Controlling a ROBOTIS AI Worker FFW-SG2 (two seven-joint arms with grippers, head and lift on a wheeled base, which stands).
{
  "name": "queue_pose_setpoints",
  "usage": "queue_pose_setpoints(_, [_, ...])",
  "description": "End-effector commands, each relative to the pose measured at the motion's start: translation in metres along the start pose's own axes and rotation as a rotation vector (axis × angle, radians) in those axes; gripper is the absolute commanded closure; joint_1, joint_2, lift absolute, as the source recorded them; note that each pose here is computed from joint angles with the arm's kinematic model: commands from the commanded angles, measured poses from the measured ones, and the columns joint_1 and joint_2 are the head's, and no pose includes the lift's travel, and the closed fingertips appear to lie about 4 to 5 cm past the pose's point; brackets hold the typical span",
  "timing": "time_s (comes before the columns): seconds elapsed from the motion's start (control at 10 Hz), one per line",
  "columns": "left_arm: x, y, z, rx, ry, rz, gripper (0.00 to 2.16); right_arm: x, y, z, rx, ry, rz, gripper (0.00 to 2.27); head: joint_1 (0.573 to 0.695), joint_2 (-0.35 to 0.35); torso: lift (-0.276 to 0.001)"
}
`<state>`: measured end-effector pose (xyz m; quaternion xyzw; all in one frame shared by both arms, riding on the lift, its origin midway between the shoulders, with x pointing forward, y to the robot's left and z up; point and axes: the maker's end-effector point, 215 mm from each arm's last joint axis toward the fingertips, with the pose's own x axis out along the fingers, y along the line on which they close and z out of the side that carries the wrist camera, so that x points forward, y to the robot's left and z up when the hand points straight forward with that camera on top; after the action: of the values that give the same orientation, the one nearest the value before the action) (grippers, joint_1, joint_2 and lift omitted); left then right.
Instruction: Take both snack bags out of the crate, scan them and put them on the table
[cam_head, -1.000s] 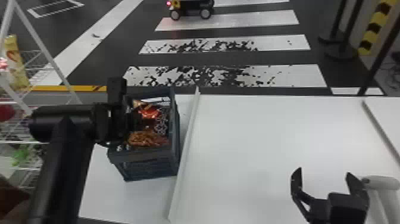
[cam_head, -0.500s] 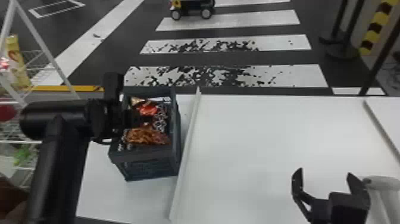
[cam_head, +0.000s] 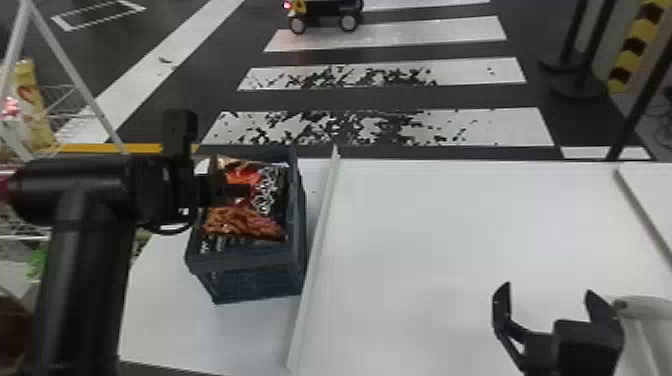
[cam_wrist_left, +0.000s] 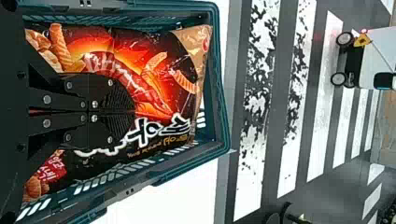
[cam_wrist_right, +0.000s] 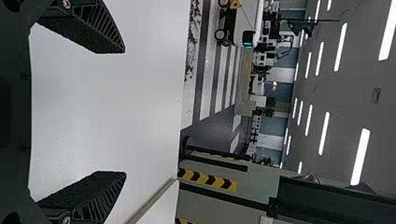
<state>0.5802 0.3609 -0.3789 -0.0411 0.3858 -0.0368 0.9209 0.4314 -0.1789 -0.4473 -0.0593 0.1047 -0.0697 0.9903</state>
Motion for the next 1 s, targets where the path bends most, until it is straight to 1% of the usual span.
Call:
queue_pose_setpoints(0.0, [-0.005, 0.001, 0.007, 0.003, -0.015, 0.0, 2.14, 0.001, 0.0, -0.001, -0.001, 0.004, -0.001, 0.05, 0.695, 0.197, -0.094])
queue_pose_setpoints(0.4, [-0.018, 0.0, 0.026, -0.004, -0.056, -0.005, 2.14, 0.001, 0.0, -0.003, -0.001, 0.01, -0.002, 0.05, 0.695, 0.199, -0.094])
queue_pose_setpoints(0.6, [-0.024, -0.001, 0.03, -0.006, -0.061, -0.011, 2.14, 0.001, 0.0, -0.004, -0.001, 0.012, -0.004, 0.05, 0.695, 0.199, -0.094])
queue_pose_setpoints(0.7, [-0.027, -0.001, 0.029, -0.017, -0.055, -0.015, 2.14, 0.001, 0.0, -0.004, 0.001, 0.012, -0.004, 0.05, 0.695, 0.198, -0.094])
queue_pose_setpoints(0.8, [-0.031, 0.002, 0.034, -0.029, -0.068, -0.025, 2.14, 0.001, 0.0, -0.004, 0.001, 0.015, -0.005, 0.05, 0.695, 0.198, -0.094])
queue_pose_setpoints(0.9, [-0.034, 0.007, 0.038, -0.029, -0.074, -0.021, 2.14, 0.001, 0.001, -0.006, 0.001, 0.018, -0.005, 0.05, 0.695, 0.2, -0.094])
